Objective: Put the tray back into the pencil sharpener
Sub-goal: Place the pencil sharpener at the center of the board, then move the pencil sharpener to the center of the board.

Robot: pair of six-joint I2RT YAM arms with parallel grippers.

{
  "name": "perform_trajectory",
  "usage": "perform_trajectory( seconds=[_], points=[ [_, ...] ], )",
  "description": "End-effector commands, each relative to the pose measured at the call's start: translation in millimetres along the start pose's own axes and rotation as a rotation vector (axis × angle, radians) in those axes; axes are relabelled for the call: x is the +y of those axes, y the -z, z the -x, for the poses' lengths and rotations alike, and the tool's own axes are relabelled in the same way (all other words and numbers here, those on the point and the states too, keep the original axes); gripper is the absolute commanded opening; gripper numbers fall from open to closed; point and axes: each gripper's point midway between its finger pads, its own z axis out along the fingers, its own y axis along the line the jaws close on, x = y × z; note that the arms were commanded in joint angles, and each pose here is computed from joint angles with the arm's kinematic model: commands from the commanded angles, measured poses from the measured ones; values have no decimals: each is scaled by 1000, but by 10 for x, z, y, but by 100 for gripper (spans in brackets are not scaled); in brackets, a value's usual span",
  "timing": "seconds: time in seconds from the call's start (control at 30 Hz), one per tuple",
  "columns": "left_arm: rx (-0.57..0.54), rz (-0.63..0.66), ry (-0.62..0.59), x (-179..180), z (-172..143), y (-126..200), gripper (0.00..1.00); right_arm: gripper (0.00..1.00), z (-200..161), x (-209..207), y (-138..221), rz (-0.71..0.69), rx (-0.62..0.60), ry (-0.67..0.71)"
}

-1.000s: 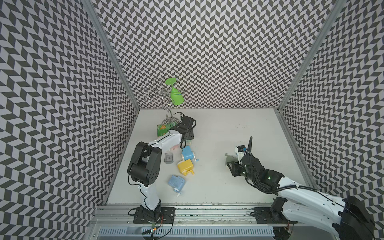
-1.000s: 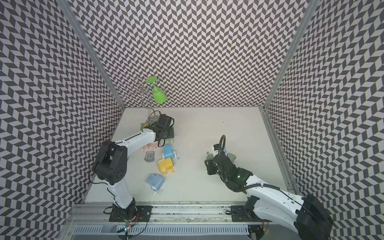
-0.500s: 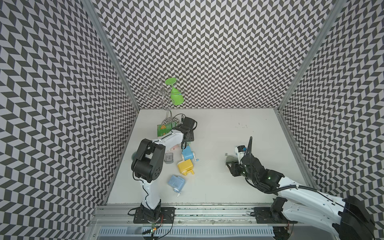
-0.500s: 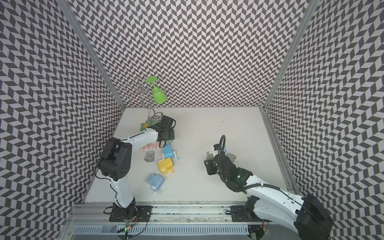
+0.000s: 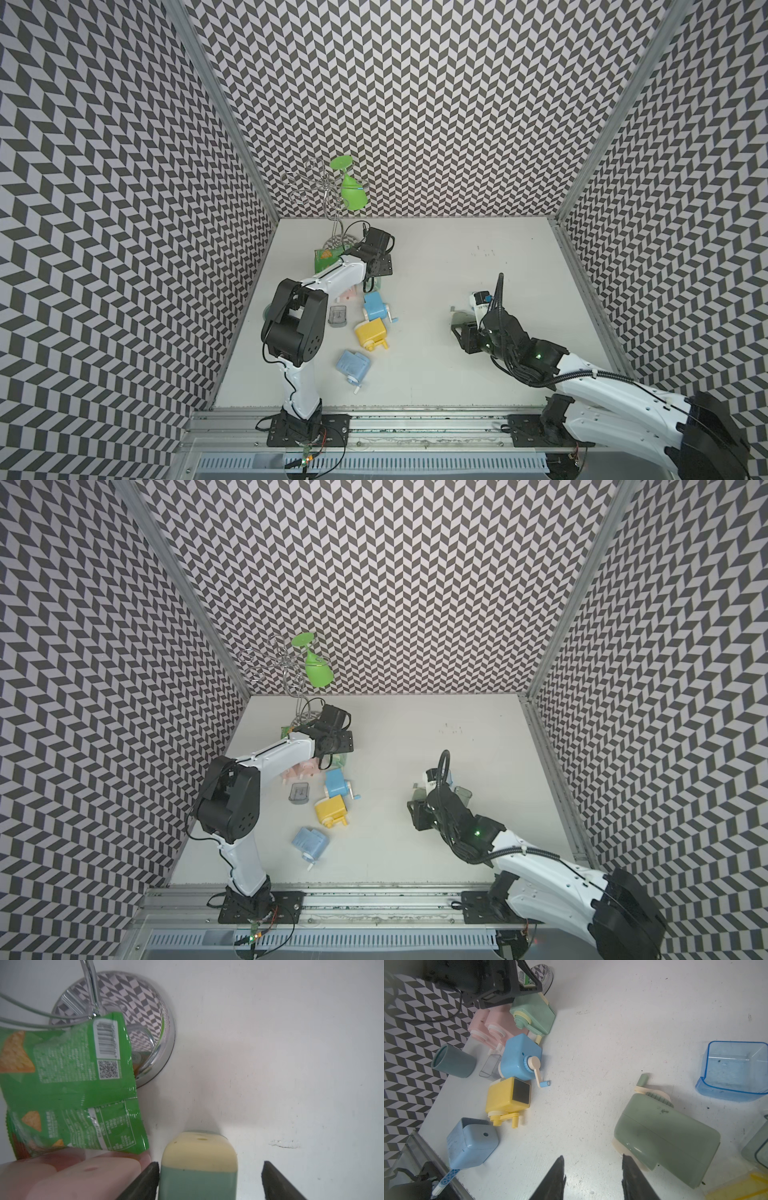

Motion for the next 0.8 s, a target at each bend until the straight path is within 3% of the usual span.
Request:
perform_trajectory(
  seconds=[0.0, 0.17, 0.23, 0.43, 0.57, 0.77],
  points=[
    [-140, -68, 14, -92, 431, 540, 79, 46, 179, 97, 44, 29, -47, 40],
    [-381, -183, 64, -52, 658, 1348, 79, 45, 310, -25, 18, -89, -54, 67],
    [-466, -228, 82, 18, 651, 1593, 84, 44, 355, -101, 26, -154, -46, 74],
    [-661, -322, -35, 134, 420, 1967, 86, 44, 419, -382, 164, -326, -15, 74],
    [-680, -369, -93, 92, 287, 1979, 86, 44, 328, -538, 253, -362, 2, 12],
    [-608, -395, -82, 16, 234, 1857, 86, 47, 207, -634, 266, -358, 3, -171]
  ],
)
